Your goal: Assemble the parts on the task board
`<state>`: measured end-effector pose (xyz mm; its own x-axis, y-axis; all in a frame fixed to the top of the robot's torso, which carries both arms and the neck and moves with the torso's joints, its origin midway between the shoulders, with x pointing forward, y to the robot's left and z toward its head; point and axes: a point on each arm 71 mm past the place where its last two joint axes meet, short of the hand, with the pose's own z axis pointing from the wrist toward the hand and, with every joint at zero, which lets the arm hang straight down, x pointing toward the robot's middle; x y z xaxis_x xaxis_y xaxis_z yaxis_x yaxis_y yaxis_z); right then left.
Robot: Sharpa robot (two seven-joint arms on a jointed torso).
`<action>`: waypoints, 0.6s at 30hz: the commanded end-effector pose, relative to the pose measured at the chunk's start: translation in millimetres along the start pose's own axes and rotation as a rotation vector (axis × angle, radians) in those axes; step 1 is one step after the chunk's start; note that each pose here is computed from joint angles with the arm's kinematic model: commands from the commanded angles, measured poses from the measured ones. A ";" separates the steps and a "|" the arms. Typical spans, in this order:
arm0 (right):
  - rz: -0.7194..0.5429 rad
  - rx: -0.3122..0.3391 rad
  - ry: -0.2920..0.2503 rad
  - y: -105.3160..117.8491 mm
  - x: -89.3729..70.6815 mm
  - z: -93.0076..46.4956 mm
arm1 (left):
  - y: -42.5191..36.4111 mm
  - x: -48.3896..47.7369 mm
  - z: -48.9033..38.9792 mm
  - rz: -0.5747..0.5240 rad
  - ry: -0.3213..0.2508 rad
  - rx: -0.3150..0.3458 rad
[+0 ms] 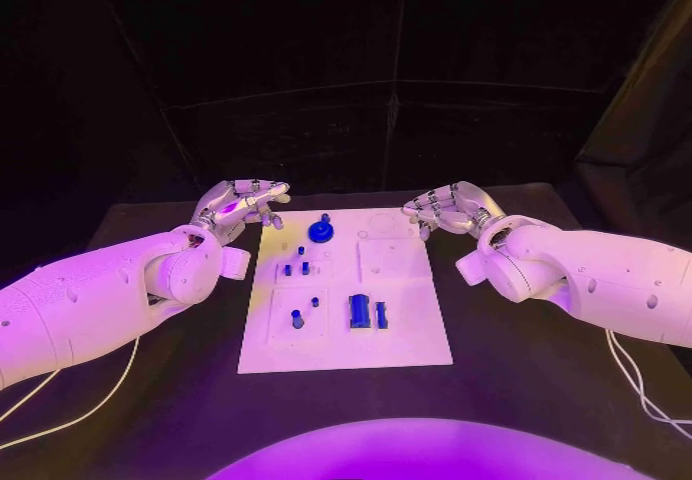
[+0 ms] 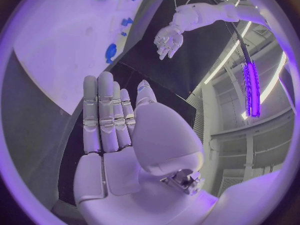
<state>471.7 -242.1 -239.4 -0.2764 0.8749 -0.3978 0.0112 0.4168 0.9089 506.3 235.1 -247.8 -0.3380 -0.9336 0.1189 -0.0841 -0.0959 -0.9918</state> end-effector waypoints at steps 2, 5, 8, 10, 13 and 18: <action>0.233 -0.085 -0.050 0.9 -7.4 15.6 | -2.8 -7.8 3.7 -0.036 -0.069 0.043; 0.269 -0.102 -0.064 -2.0 -7.1 30.2 | -2.1 -13.4 6.9 -0.038 -0.105 0.050; 0.284 -0.114 -0.065 -3.7 -5.3 40.2 | -1.2 -15.5 11.3 -0.035 -0.130 0.058; 0.291 -0.121 -0.060 -4.4 -2.9 46.5 | -0.6 -16.4 14.6 -0.031 -0.145 0.063; 0.300 -0.129 -0.048 -4.6 1.3 54.2 | 0.5 -16.3 19.2 -0.024 -0.162 0.068; 0.252 -0.089 -0.072 -8.3 4.0 57.9 | 4.3 -11.8 22.6 -0.014 -0.134 0.040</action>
<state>526.5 -226.3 -256.0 -0.2106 0.9643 -0.1603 -0.0149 0.1608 0.9869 531.4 236.8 -254.6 -0.2080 -0.9696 0.1288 -0.0497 -0.1210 -0.9914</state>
